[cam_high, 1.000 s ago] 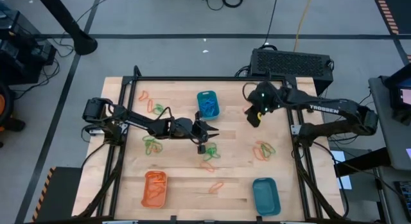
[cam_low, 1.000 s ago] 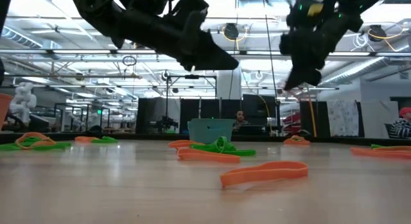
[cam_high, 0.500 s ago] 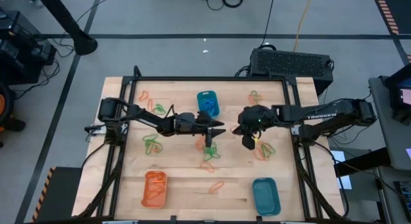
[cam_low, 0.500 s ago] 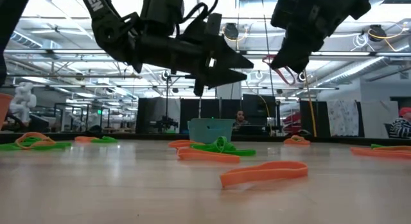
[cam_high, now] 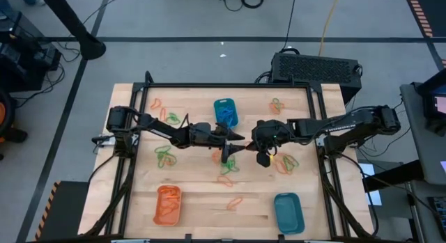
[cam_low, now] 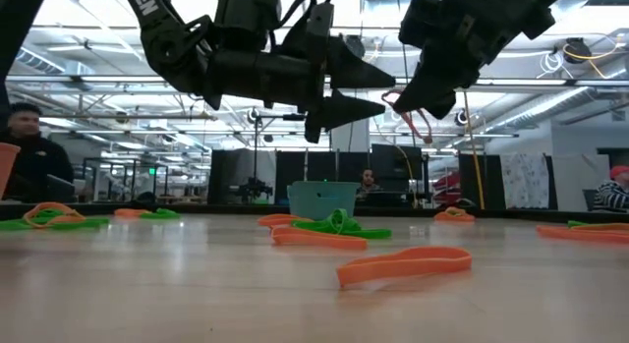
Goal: Sort rubber bands into baskets
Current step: Put the orange rubber band into the orange bin
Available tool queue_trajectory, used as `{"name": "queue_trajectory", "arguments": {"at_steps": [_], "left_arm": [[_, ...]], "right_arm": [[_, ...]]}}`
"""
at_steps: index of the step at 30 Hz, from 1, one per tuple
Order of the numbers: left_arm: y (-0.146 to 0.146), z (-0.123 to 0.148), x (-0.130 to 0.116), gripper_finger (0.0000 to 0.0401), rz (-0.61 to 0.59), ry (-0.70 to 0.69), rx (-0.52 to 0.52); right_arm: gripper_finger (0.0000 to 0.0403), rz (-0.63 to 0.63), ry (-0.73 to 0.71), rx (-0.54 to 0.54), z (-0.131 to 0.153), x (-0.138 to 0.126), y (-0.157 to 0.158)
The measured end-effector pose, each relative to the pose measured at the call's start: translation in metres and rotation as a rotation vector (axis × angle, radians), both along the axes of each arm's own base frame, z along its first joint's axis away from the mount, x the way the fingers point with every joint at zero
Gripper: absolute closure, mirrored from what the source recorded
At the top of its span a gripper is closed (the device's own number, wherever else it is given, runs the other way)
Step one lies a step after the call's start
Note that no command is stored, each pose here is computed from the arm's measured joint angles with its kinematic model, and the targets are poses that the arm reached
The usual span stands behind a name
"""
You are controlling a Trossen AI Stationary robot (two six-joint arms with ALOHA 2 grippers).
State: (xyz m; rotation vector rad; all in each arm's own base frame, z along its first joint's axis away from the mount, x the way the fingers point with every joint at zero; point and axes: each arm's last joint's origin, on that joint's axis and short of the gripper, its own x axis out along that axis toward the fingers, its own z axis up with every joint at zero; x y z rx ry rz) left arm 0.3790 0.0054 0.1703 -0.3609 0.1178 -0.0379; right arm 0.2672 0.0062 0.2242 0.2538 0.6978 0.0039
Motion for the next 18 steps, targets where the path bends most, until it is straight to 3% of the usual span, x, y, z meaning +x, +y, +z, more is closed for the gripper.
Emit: {"name": "queue_trajectory", "arguments": {"at_steps": [11,14,18], "left_arm": [[0.0000,-0.0020,-0.0002,0.0171,0.001,0.020,0.011],[-0.0004,-0.0020,-0.0002,0.0192,-0.006,0.019,0.035],[-0.0004,-0.0020,-0.0002,0.0252,-0.009,0.018,0.047]], "right_arm": [[0.0402,0.002,0.001,0.002,-0.0026,0.0024,0.0001],[0.0402,0.002,0.001,0.002,-0.0026,0.0024,0.0001],[0.0402,0.003,0.001,0.002,-0.0026,0.0024,0.0001]]}}
